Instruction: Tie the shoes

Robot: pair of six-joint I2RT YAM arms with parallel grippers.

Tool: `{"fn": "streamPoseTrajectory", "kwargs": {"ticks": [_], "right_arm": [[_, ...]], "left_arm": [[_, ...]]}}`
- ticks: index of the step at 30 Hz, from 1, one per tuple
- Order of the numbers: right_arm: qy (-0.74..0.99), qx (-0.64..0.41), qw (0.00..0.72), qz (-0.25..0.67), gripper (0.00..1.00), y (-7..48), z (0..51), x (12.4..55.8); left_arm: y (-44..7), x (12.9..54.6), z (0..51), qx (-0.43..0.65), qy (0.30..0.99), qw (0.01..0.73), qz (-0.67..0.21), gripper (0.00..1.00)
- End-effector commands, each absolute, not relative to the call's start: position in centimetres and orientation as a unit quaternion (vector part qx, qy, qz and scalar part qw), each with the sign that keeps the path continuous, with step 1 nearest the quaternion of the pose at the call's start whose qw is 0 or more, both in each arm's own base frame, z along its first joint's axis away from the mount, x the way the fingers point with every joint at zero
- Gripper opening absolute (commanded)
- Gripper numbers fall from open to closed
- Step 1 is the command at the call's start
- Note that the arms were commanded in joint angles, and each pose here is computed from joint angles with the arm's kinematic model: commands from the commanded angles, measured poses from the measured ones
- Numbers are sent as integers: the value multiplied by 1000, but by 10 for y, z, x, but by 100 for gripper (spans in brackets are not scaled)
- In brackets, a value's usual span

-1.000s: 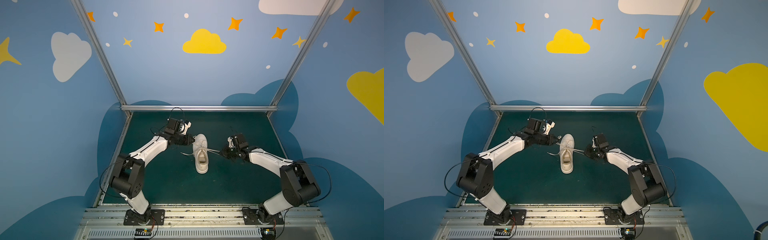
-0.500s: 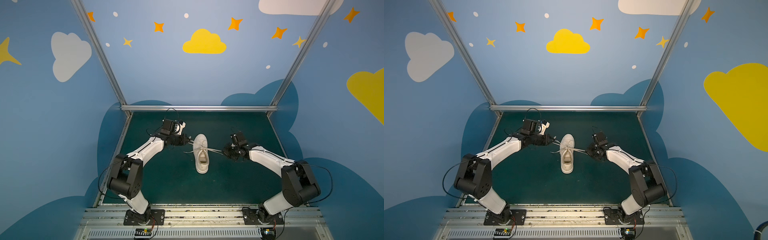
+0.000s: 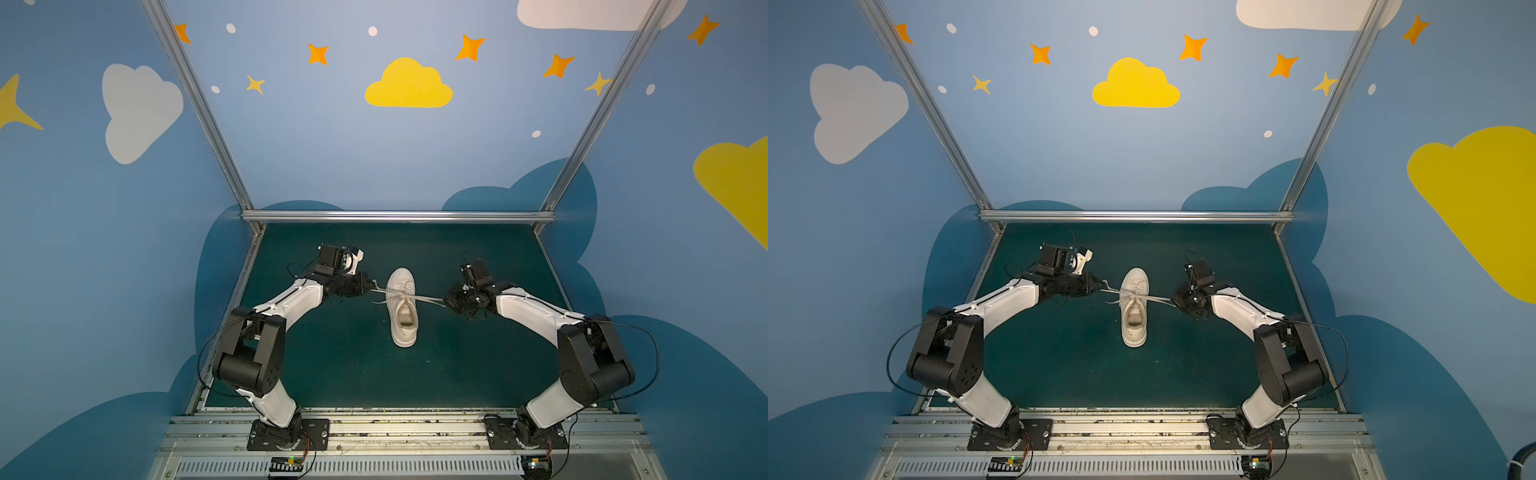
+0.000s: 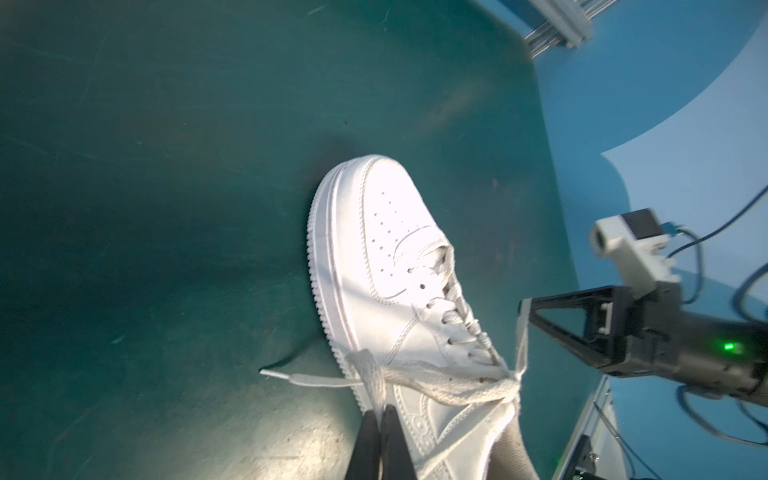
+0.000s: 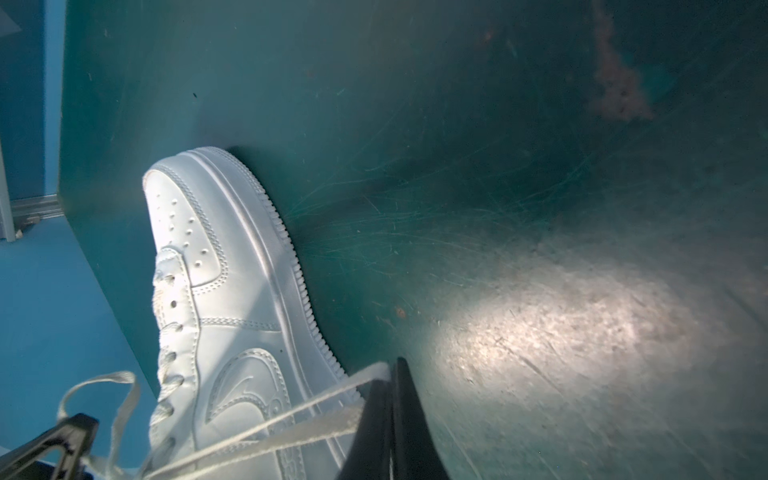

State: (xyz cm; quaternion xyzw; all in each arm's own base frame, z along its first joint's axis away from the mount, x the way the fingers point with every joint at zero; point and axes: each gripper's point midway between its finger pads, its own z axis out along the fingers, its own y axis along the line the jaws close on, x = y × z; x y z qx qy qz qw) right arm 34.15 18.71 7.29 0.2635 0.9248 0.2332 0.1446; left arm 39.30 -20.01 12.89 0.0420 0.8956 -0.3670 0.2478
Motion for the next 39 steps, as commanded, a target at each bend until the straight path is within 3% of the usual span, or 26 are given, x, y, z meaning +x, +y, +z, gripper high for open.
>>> {"fn": "streamPoseTrajectory", "kwargs": {"ticks": [1,14,39], "right_arm": [[929,265,144,216,0,180,68,342],[929,247,141,237,0,186,71,341],[921,314,150,173,0,138,60,323]], "left_arm": [[-199,399,130,34,889,253,-380,3],[-202,395,123,31,889,239,-390,3],[-170,397,112,-8,907,255,-336,3]]}}
